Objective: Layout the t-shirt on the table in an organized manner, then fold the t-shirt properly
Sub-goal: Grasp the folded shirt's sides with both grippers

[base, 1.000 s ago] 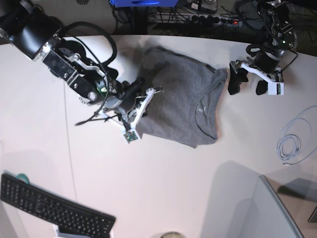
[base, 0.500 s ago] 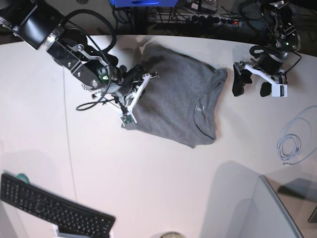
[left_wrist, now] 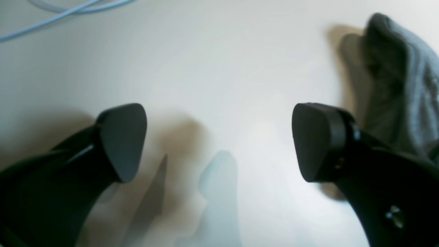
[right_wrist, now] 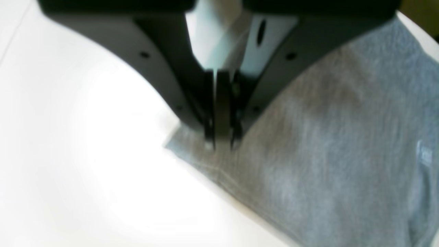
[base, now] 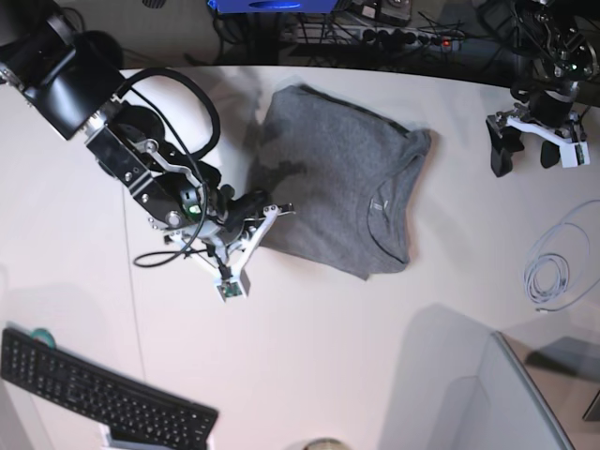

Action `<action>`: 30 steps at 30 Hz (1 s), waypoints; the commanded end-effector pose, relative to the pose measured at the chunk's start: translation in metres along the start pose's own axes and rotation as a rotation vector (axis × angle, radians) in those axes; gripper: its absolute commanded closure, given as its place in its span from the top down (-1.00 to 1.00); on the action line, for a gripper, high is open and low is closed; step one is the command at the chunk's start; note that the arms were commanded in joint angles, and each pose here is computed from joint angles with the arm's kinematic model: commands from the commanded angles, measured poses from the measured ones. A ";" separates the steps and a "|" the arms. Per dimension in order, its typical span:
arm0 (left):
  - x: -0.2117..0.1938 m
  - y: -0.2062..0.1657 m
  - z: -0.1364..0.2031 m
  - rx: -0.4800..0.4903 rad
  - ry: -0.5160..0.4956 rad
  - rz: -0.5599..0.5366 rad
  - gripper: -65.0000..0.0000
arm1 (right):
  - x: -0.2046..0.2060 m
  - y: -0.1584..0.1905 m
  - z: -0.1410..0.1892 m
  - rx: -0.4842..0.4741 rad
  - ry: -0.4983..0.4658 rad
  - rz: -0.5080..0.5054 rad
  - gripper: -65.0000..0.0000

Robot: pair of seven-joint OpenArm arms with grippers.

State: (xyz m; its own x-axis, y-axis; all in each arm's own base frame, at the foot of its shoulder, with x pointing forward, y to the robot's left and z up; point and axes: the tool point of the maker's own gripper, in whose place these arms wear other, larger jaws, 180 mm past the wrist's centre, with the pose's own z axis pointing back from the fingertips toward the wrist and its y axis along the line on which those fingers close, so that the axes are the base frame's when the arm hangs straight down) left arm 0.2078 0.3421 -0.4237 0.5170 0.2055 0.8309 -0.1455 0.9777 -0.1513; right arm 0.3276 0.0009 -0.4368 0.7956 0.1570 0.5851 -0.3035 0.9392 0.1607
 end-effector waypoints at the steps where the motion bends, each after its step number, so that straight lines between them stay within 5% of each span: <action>1: 0.017 0.008 0.004 0.008 -0.050 -0.013 1.00 | 0.013 -0.002 -0.002 0.000 -0.026 0.014 -1.00; 12: 0.008 0.016 0.012 0.031 -0.028 -0.015 1.00 | -0.018 -0.054 -0.031 -0.098 0.016 0.023 -1.00; 20: 0.013 0.012 0.010 0.019 -0.038 -0.021 1.00 | 0.018 0.017 0.029 0.106 -0.126 0.076 -1.00; 24: 0.011 0.000 0.004 -0.013 -0.032 -0.024 1.00 | -0.010 0.049 0.051 0.178 -0.066 0.050 -1.00; 30: 0.001 -0.043 -0.013 -0.134 0.012 -0.065 1.00 | -0.070 0.048 0.028 0.148 0.077 -0.007 -1.00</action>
State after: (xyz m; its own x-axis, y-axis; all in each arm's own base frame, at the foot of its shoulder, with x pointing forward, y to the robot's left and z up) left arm 0.2150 0.2929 -0.4408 0.5825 0.1555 0.7979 -0.0104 0.9829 -0.1839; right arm 0.2310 0.0242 -0.4580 0.8545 0.1891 0.4839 -0.3582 0.8891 0.2850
